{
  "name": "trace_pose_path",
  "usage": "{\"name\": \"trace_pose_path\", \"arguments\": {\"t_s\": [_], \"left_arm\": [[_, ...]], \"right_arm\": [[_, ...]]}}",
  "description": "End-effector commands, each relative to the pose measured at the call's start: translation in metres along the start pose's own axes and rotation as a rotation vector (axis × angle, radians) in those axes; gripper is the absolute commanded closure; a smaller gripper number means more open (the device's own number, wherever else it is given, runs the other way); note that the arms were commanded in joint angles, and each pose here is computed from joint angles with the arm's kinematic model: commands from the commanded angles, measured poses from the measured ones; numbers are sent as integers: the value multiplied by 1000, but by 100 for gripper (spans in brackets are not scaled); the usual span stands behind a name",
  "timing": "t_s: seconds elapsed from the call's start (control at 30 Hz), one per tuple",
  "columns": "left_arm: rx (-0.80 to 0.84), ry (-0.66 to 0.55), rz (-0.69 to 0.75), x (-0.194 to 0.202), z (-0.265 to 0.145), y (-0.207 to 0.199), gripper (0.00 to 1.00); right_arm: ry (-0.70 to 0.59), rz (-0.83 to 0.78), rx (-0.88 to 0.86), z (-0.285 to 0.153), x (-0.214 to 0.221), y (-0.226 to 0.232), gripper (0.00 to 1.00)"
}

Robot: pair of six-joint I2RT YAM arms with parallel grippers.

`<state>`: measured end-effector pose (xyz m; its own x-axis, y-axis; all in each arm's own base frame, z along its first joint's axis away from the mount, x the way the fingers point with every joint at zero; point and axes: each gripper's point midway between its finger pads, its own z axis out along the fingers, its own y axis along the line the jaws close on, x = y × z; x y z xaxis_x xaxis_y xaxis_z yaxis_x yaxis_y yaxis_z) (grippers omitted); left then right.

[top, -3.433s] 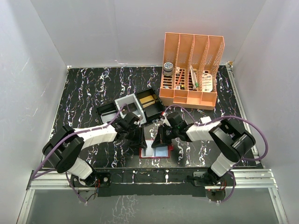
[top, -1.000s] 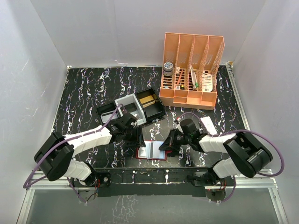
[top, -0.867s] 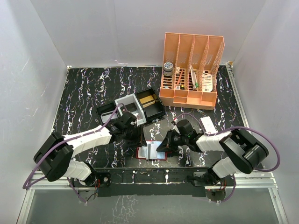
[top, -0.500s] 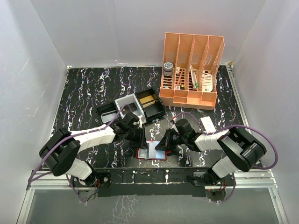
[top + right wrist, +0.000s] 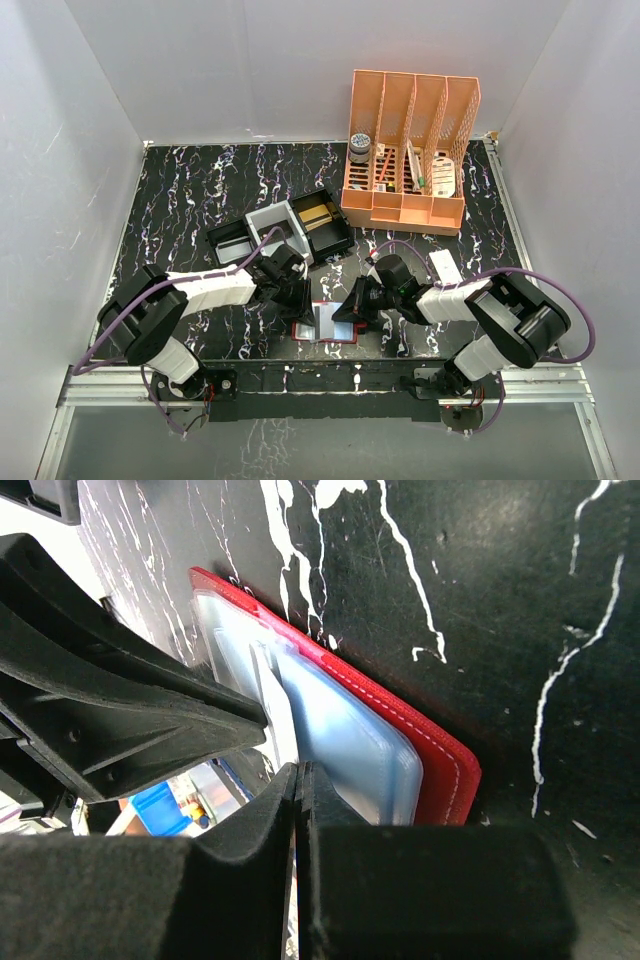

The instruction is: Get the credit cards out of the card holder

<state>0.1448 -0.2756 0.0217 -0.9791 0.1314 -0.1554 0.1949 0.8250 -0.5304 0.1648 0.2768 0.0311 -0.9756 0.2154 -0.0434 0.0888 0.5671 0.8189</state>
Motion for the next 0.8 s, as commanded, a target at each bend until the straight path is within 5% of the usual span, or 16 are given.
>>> {"name": "trace_pose_path", "arguments": {"t_s": [0.0, 0.3, 0.53, 0.77], "left_arm": [[-82, 32, -28, 13, 1, 18, 90], [-84, 34, -36, 18, 3, 23, 92], [-72, 31, -49, 17, 6, 22, 93], [-74, 30, -56, 19, 6, 23, 93]], "right_arm": [[-57, -46, -25, -2, -14, 18, 100], [-63, -39, -90, -6, -13, 29, 100], [-34, -30, -120, 0, -5, 36, 83], [-15, -23, -107, 8, 0, 32, 89]]}}
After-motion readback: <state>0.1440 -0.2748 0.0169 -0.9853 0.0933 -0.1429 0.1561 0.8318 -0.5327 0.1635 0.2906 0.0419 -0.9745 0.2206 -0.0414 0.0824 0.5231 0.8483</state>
